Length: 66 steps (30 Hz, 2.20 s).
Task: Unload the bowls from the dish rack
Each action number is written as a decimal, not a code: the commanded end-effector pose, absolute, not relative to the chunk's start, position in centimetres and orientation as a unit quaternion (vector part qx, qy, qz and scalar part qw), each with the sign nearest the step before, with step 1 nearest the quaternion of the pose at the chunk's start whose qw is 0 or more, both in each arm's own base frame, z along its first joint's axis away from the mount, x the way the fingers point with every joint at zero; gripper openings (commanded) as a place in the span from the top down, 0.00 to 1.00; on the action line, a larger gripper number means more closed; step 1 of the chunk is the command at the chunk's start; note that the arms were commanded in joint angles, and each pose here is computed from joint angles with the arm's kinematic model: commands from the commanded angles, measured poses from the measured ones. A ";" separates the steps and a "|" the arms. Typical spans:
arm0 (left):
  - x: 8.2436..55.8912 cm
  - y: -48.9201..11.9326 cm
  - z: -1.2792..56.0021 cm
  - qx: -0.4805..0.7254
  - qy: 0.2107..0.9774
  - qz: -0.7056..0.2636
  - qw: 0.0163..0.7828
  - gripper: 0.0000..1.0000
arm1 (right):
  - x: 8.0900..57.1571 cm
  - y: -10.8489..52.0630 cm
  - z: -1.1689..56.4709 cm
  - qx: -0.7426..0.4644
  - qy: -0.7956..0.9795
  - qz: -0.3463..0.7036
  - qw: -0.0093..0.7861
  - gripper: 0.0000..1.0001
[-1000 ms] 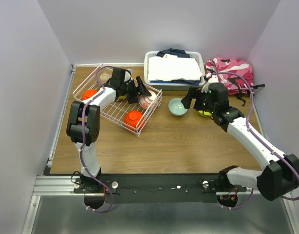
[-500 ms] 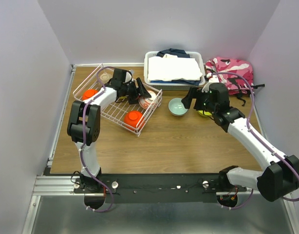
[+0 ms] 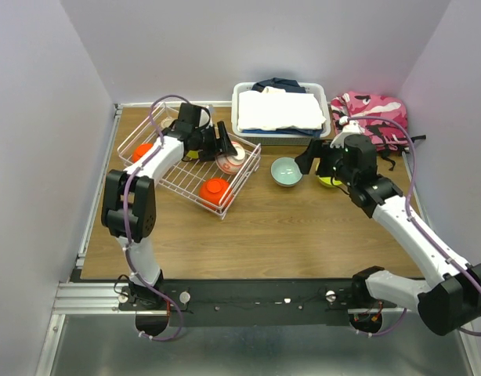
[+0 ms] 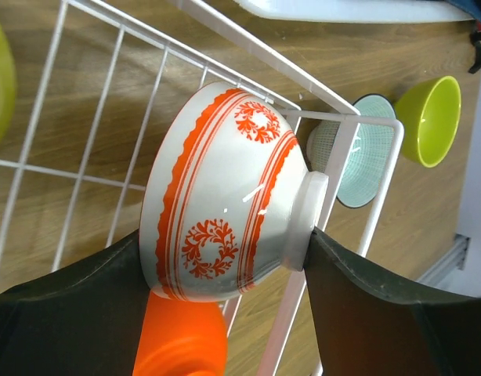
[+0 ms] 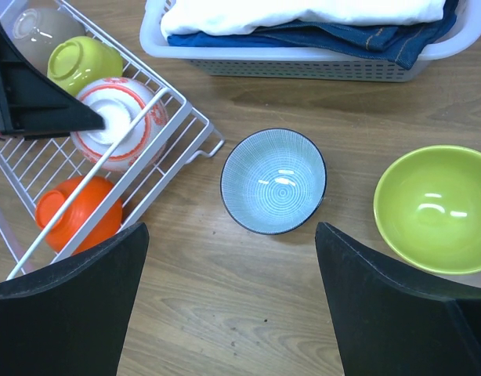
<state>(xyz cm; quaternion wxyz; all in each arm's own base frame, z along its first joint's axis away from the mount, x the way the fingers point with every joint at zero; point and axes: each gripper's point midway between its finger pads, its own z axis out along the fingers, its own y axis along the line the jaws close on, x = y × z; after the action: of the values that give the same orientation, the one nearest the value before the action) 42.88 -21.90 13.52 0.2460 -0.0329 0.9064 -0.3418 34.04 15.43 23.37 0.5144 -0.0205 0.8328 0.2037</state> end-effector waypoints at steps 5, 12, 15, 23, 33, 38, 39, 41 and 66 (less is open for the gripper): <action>43.0 -18.8 21.5 0.069 0.892 -0.232 0.381 0.43 | 33.2 14.9 25.2 -0.027 0.824 0.202 0.529 0.05; 40.5 -19.3 24.8 0.177 0.867 -0.114 0.451 0.42 | 32.6 14.9 25.5 -0.022 0.832 0.207 0.514 0.05; 38.6 -20.6 26.2 0.222 0.843 -0.081 0.483 0.42 | 31.9 14.8 25.9 -0.017 0.833 0.211 0.511 0.04; 32.0 -24.4 30.2 0.335 0.738 -0.049 0.584 0.42 | 29.8 13.7 26.0 0.020 0.850 0.209 0.483 0.00; 25.8 -27.8 25.3 0.456 0.648 0.058 0.607 0.39 | 28.2 15.0 25.1 0.041 0.870 0.247 0.424 0.00; 24.3 -30.1 24.2 0.494 0.596 0.112 0.623 0.39 | 28.5 15.9 24.4 0.035 0.893 0.246 0.376 0.00; 24.2 -30.2 23.6 0.500 0.590 0.123 0.622 0.39 | 28.8 16.2 24.8 0.031 0.894 0.247 0.373 0.00; 23.9 -30.9 23.5 0.507 0.572 0.142 0.629 0.39 | 28.6 16.7 23.6 0.030 0.910 0.245 0.333 0.00; 22.9 -33.2 16.8 0.529 0.478 0.310 0.629 0.39 | 23.9 21.7 10.5 -0.026 0.975 0.212 0.059 0.12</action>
<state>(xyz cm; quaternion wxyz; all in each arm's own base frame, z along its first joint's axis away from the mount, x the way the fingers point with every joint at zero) 22.78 -33.54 14.00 0.5845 0.5900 0.4661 0.3050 26.60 21.31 13.45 0.1320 -0.0084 0.9643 0.2294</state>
